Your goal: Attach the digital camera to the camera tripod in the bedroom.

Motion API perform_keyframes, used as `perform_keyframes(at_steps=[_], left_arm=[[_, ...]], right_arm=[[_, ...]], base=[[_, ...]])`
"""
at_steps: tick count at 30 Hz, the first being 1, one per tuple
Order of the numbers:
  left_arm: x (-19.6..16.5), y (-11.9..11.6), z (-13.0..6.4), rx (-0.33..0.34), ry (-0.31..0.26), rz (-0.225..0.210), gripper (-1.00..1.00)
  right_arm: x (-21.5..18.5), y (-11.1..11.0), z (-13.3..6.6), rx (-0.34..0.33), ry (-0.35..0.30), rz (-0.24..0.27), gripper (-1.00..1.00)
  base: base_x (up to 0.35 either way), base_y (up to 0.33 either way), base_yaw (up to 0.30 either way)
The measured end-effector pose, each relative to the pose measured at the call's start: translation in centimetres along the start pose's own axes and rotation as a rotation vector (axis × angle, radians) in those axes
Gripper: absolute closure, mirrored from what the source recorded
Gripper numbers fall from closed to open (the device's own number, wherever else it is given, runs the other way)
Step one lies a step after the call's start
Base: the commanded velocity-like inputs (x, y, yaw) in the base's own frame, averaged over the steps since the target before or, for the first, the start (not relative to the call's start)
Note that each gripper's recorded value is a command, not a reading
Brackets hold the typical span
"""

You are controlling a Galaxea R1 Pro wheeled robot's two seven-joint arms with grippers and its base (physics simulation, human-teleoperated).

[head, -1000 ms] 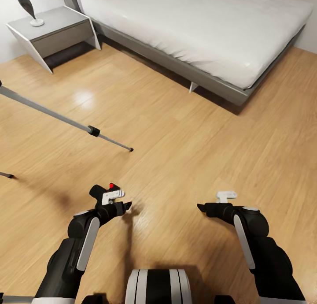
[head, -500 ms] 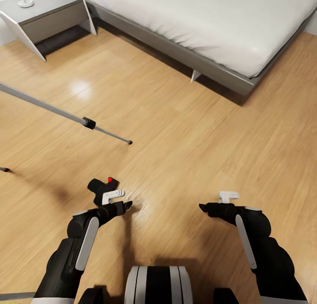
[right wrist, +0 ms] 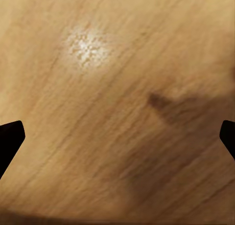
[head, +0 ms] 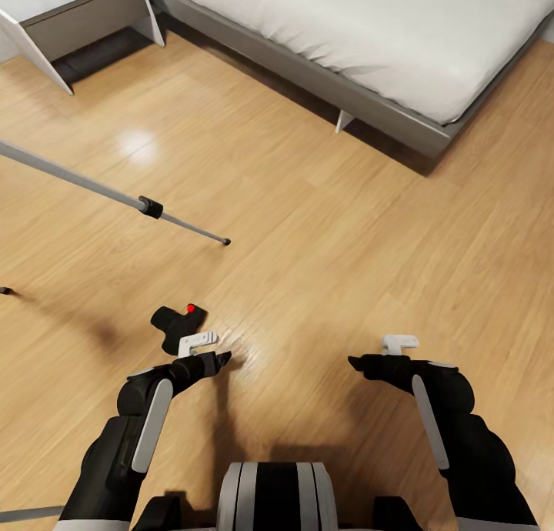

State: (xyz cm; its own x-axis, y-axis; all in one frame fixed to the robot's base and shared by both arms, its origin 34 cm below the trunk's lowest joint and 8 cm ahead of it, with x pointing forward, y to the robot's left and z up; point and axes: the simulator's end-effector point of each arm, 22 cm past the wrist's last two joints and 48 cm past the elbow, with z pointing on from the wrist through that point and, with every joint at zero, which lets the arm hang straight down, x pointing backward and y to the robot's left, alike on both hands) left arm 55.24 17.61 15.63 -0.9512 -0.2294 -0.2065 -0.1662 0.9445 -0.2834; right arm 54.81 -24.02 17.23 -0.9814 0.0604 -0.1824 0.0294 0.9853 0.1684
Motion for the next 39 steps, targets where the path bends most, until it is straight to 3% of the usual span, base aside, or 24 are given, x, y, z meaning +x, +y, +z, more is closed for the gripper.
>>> perform_keyframes(at_steps=[39], left_arm=[[0.16,0.5,0.05,-0.008,0.005,-0.003,-1.0]], right_arm=[[0.22,0.04,0.0,-0.001,0.01,0.003,-1.0]], base=[[0.0,0.0,0.0]])
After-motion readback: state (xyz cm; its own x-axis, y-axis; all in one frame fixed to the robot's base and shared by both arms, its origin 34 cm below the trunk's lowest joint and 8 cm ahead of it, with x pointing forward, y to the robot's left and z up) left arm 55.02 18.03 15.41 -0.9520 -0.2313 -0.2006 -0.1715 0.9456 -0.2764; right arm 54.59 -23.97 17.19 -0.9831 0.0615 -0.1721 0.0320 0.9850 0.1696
